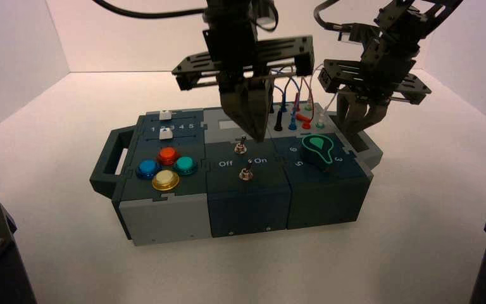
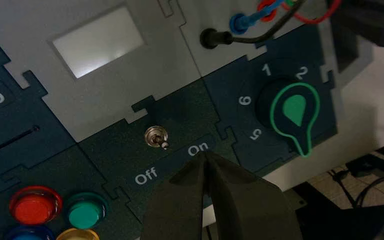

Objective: Flip the top switch off with the left gripper.

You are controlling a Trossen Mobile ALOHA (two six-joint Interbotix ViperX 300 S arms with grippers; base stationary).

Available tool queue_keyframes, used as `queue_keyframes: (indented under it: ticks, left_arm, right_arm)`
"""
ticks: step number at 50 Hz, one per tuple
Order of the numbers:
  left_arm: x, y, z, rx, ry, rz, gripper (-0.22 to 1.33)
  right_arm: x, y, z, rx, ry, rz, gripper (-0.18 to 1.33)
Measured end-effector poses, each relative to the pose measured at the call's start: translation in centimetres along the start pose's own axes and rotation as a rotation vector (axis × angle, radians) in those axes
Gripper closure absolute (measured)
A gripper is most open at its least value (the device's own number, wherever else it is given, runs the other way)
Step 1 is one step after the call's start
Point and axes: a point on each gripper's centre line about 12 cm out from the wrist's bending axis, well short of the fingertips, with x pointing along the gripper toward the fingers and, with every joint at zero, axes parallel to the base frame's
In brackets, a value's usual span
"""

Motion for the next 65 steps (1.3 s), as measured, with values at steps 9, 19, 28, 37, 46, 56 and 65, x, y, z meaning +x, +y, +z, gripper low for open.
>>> queue_keyframes:
  ticks: [9,19,28,37,46,56,65]
  left_arm:
    - [0.1,0.1,0.3,-0.005,-0.007,0.0,1.27]
    - [-0.1,0.8,1.1,-0.021,-0.022,0.007,1.27]
    - [0.2,1.0,1.2,-0.023,-0.019,0.012,1.28]
    - [0.6,1.1,1.1,-0.026,-0.008,0.018,1.28]
    - [0.7,1.1,1.1,-0.022,-0.009,0.023,1.27]
    - [0.8,1.6,1.3,-0.029,-0.013,0.029,1.27]
    - [0.7,2.4,1.0,-0.043,-0.016,0.031,1.28]
  right_arm:
    - [0.0,0.0,0.0,-0.001,-0.002,-0.001,1.32]
    - [0.0,0.0,0.0,-0.006,-0.003,0.0,1.32]
    - [0.0,0.0,0.0,-0.009,-0.004,-0.001,1.32]
    - [0.0,0.0,0.1,-0.007,-0.006,-0.001,1.32]
    - [0.0,0.0,0.1,-0.009,-0.006,-0.001,1.32]
    - [0.0,0.0,0.1,-0.01,-0.006,-0.001,1.32]
    - [0.0,0.1,0.1,-0.01,-0.007,-0.001,1.32]
